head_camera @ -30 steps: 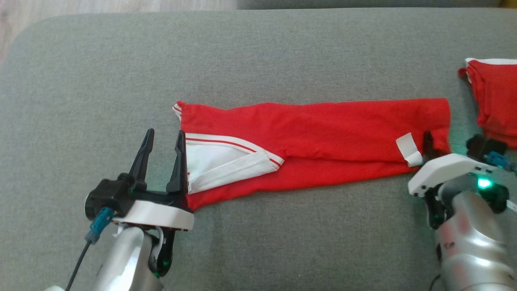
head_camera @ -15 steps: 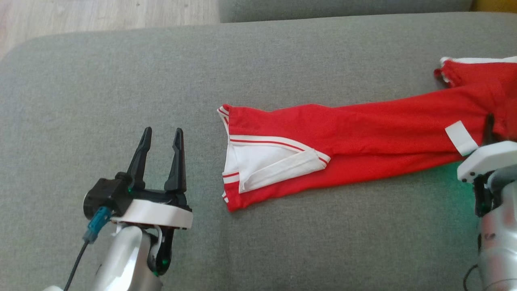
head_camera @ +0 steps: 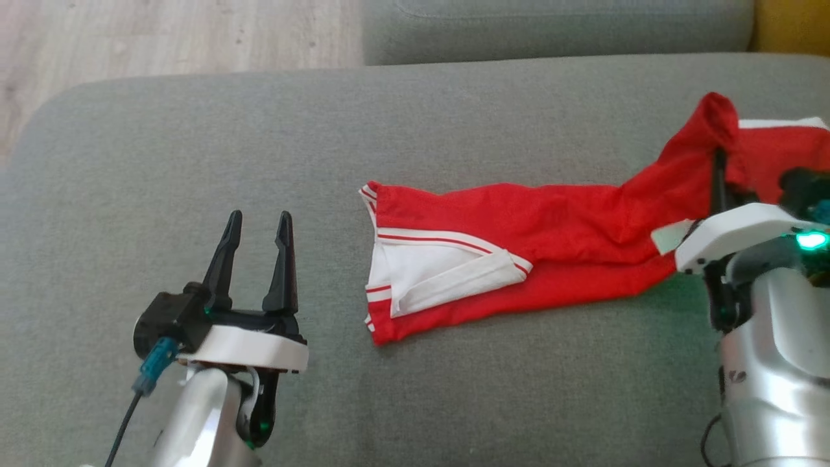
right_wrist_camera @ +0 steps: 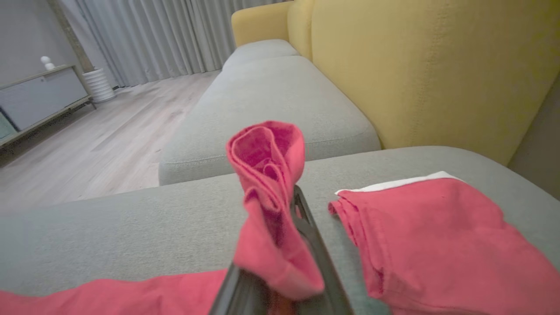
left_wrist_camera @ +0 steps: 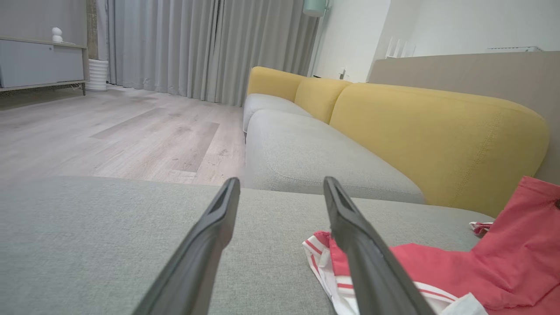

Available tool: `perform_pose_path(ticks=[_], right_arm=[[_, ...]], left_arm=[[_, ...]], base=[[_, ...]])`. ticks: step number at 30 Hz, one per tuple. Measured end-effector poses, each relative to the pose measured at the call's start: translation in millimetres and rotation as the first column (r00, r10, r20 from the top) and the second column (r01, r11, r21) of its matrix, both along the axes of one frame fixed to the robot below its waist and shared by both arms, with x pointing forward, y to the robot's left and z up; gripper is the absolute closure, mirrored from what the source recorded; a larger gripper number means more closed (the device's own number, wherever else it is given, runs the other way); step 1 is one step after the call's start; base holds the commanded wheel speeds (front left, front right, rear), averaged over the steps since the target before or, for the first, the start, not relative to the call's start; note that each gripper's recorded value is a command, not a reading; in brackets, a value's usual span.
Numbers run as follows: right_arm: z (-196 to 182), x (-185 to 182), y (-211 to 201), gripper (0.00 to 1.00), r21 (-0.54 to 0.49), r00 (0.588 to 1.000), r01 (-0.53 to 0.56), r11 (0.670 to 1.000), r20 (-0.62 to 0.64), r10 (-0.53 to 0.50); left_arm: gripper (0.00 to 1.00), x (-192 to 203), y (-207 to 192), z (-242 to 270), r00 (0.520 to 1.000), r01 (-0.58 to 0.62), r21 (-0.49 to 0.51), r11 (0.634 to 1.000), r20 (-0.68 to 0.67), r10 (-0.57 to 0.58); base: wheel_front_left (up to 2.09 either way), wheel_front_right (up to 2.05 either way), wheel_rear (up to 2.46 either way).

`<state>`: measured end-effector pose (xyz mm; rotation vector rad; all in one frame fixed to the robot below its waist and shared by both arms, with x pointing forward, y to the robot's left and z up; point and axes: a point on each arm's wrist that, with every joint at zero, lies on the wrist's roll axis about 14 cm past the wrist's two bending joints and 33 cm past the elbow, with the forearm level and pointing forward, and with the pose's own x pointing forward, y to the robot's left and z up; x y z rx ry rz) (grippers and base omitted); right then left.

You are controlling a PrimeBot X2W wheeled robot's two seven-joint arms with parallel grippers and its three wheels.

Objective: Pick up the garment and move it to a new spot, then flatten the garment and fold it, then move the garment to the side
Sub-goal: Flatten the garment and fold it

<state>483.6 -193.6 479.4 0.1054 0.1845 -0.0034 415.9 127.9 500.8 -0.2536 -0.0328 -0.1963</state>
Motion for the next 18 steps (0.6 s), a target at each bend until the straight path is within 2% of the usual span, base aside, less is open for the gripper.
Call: perform_pose_path(ticks=[8,12,18], right_arm=[[8.9,-4.4,64.2,1.0,0.045,0.984,-0.177,0.983,0.015,0.177],[8.8,-10.8,103.6,1.0,0.065,0.958,-0.286,0.956,0.012,0.286],[0.9,-26.8,158.9,1.0,0.087,0.899,-0.436,0.896,-0.011,0.439]], left_arm=[[0.0,-11.9,16.5,5.5,0.999,-0.046,0.009,0.999,0.014,0.046],[0.0,-18.4,24.8,5.5,0.998,-0.07,0.01,0.998,0.013,0.069],[0.0,-25.1,37.3,7.8,0.994,-0.105,0.012,0.994,0.018,0.105]], base=[[0.0,0.0,0.0],[0.0,0.0,0.0],[0.0,0.0,0.0]])
